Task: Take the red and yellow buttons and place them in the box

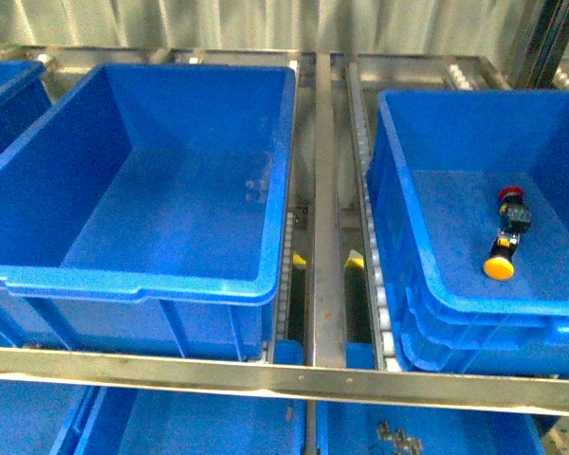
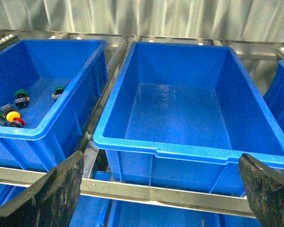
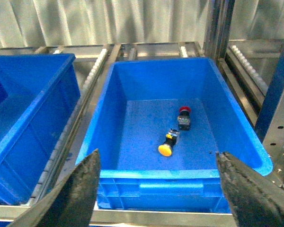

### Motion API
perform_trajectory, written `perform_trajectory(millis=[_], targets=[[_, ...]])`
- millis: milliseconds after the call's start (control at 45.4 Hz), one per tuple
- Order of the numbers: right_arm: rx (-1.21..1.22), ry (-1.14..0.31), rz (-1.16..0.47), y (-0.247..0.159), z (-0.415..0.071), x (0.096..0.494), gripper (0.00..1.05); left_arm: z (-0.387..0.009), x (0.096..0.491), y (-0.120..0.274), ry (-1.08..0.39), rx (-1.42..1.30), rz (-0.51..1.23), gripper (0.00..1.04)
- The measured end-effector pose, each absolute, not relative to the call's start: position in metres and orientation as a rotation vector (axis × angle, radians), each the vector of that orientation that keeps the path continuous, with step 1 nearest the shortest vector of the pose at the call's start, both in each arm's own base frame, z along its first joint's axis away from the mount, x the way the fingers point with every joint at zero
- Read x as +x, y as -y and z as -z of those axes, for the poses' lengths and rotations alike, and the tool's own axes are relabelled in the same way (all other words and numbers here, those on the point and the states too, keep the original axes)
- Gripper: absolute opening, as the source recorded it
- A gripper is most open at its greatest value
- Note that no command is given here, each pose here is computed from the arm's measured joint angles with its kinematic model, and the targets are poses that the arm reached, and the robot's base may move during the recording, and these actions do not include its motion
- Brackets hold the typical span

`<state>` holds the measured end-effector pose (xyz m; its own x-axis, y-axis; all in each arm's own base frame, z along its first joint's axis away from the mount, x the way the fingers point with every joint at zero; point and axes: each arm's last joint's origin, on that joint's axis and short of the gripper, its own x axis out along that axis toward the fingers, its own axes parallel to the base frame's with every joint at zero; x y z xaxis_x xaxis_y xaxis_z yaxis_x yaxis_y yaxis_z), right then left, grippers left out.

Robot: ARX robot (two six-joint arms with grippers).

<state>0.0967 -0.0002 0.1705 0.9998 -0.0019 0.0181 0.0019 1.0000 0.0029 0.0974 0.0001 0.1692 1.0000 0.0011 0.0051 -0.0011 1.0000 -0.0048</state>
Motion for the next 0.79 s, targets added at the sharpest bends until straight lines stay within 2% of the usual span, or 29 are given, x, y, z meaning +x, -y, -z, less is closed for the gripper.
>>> perform_trajectory(millis=[154, 793], targets=[[0.003, 0.018, 0.002, 0.0002, -0.1705, 0.0967, 0.98, -0.1692, 0.0974, -0.0001, 0.005, -0.005, -0.001, 0.97], [0.003, 0.018, 0.002, 0.0002, -0.1704, 0.0967, 0.97, -0.1692, 0.0974, -0.0001, 0.005, -0.005, -0.001, 0.97]])
